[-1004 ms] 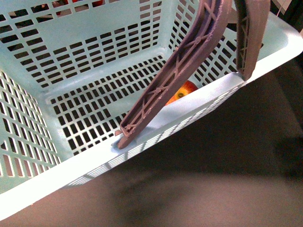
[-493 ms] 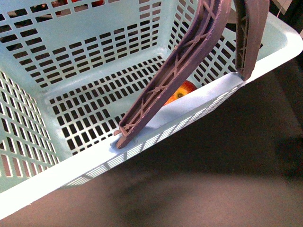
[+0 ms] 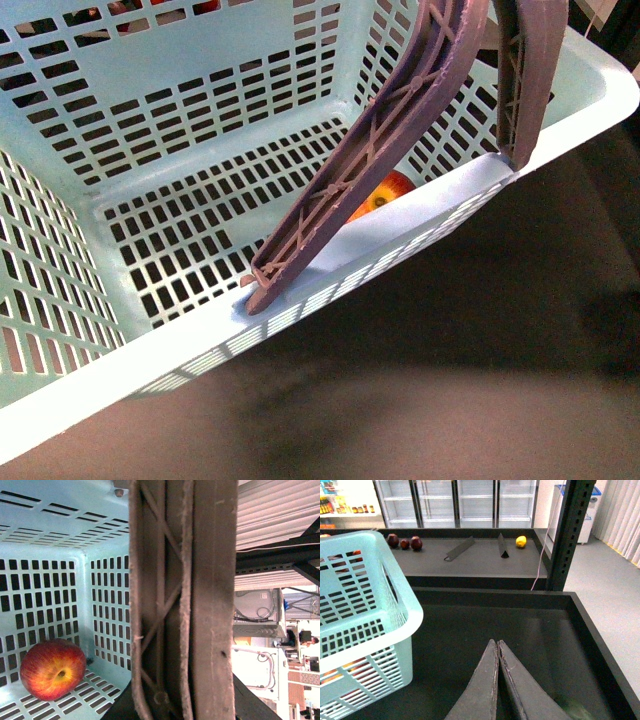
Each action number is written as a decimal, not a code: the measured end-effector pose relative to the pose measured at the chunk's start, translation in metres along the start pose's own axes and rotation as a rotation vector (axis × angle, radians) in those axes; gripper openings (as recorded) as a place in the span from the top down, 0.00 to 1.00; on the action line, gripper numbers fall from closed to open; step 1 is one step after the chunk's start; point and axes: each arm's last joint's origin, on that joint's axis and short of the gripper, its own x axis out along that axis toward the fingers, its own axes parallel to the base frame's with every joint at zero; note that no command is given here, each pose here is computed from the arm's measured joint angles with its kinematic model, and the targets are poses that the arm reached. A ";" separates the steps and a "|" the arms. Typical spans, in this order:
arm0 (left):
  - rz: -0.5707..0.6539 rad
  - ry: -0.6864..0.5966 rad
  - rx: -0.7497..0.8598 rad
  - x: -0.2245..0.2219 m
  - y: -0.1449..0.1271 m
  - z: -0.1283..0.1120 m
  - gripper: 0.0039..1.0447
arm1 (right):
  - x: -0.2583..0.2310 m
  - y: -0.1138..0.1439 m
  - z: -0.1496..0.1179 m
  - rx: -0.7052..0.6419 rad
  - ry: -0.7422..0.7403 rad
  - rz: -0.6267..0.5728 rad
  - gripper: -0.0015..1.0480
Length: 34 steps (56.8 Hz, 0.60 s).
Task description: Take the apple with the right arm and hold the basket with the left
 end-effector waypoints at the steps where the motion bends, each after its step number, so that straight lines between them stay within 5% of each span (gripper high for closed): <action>1: 0.000 0.000 0.000 0.000 0.000 0.000 0.85 | 0.000 0.000 0.000 0.000 0.000 0.000 0.98; 34: -0.001 0.002 0.000 0.000 0.000 0.000 0.85 | -0.012 0.000 -0.005 0.000 -0.026 0.000 0.98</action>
